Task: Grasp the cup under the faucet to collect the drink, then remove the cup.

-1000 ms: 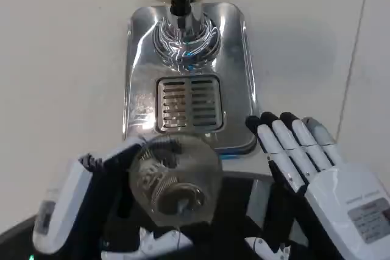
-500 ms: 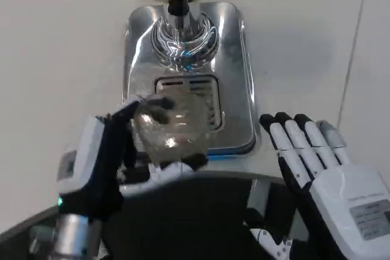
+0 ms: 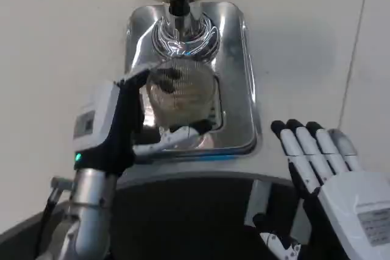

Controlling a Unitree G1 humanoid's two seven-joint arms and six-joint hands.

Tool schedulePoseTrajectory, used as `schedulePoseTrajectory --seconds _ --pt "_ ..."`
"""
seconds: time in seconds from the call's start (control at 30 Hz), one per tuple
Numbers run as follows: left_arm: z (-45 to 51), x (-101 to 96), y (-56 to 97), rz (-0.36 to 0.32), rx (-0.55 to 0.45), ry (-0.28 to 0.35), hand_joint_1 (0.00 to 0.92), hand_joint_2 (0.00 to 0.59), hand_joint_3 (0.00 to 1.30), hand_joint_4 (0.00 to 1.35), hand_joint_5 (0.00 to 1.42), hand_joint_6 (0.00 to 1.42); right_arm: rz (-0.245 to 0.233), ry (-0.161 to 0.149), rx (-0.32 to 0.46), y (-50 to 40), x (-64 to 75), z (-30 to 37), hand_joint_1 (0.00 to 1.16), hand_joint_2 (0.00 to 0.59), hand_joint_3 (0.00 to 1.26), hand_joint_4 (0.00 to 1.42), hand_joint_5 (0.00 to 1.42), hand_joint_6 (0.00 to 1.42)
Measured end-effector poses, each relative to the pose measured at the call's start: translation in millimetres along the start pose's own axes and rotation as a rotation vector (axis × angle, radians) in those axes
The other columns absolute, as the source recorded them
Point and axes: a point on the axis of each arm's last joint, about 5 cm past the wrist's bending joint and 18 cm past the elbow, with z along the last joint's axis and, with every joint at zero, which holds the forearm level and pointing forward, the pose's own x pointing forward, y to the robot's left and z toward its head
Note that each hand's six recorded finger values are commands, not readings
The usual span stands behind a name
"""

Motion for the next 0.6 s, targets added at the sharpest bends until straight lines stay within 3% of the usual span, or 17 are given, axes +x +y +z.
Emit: schedulePoseTrajectory --seconds 0.17,0.3,0.47,0.53,0.57,0.6 --pt "-0.6 20.2 -4.3 0.023 0.014 -0.007 0.716 0.085 1.23 1.23 1.33 1.42 -0.006 0.015 -0.013 -6.5 0.5 0.8 0.49 0.396 0.0 0.0 0.0 0.0" --pt "-3.4 29.4 -9.0 0.016 0.027 0.025 0.717 0.085 1.23 1.23 1.33 1.42 -0.004 0.024 -0.018 -12.4 1.4 2.5 0.49 0.396 0.0 0.0 0.0 0.0" --pt "-6.2 36.3 -11.0 0.034 0.037 0.063 0.699 0.095 1.17 1.17 1.33 1.42 -0.005 0.032 -0.021 -13.0 2.7 1.5 0.49 0.396 0.0 0.0 0.0 0.0" --pt "-6.3 38.1 -11.5 0.039 0.035 0.07 0.635 0.062 1.03 1.07 1.24 1.42 -0.009 0.035 -0.023 -13.3 3.1 0.9 0.49 0.396 0.0 0.0 0.0 0.0" --pt "-6.3 38.1 -11.9 0.039 0.034 0.071 0.601 0.03 0.95 0.96 1.14 1.35 -0.01 0.039 -0.024 -13.4 3.1 0.5 0.49 0.396 0.0 0.0 0.0 0.0" --pt "-6.2 37.7 -12.5 0.038 0.032 0.073 0.517 0.031 0.79 0.74 1.0 1.2 -0.01 0.041 -0.024 -13.3 3.1 0.3 0.49 0.396 0.0 0.0 0.0 0.0"
